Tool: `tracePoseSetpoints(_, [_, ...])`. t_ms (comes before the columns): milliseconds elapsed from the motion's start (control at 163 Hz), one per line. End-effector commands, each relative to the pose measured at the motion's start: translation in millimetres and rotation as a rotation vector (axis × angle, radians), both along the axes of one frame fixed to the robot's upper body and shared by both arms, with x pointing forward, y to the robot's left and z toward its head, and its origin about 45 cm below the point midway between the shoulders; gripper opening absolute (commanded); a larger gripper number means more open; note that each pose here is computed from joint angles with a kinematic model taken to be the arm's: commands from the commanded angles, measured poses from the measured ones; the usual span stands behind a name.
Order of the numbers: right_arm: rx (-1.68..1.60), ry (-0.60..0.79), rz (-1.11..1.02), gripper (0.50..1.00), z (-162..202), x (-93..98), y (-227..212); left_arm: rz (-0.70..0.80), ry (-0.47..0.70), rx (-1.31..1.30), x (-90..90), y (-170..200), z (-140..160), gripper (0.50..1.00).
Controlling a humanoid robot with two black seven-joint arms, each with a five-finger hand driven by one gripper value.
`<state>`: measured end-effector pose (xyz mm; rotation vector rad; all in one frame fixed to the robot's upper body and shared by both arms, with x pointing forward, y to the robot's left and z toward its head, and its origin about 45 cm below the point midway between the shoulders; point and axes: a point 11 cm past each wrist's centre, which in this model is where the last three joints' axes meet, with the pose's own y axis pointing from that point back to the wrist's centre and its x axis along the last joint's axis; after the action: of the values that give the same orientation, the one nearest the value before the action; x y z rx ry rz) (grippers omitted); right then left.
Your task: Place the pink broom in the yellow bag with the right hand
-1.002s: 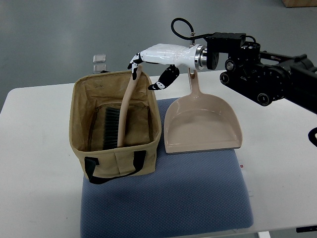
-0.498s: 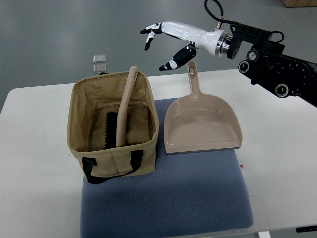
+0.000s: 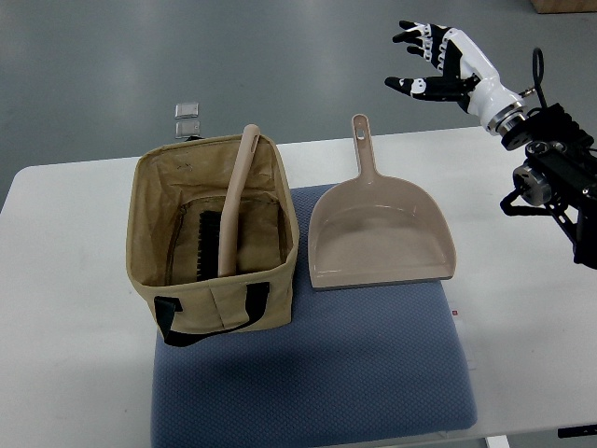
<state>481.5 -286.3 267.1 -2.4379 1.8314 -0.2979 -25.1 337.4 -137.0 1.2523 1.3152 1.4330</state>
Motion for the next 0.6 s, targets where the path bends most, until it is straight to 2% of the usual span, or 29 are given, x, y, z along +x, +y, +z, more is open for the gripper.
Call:
tracePoseSetpoints(0, [0.147, 0.045, -0.076, 0.913, -11.6, -2.3, -15.8, 0.000, 0.000, 0.001, 0.0, 0.3, 0.0, 1.000])
tracePoseSetpoints(141, [0.295, 0.103, -0.138, 0.926, -30.0, -8.1, -28.1, 0.000, 0.000, 0.001, 0.0, -0.1, 0.0, 1.000])
tracePoseSetpoints(307, [0.370, 0.147, -0.136, 0.928, -47.3, -13.2, -17.4, 0.000, 0.000, -0.001, 0.0, -0.2, 0.0, 1.000])
tracePoseSetpoints(596, [0.532, 0.187, -0.124, 0.928, -57.2, -15.0, 0.1, 0.000, 0.000, 0.001, 0.0, 0.3, 0.0, 1.000])
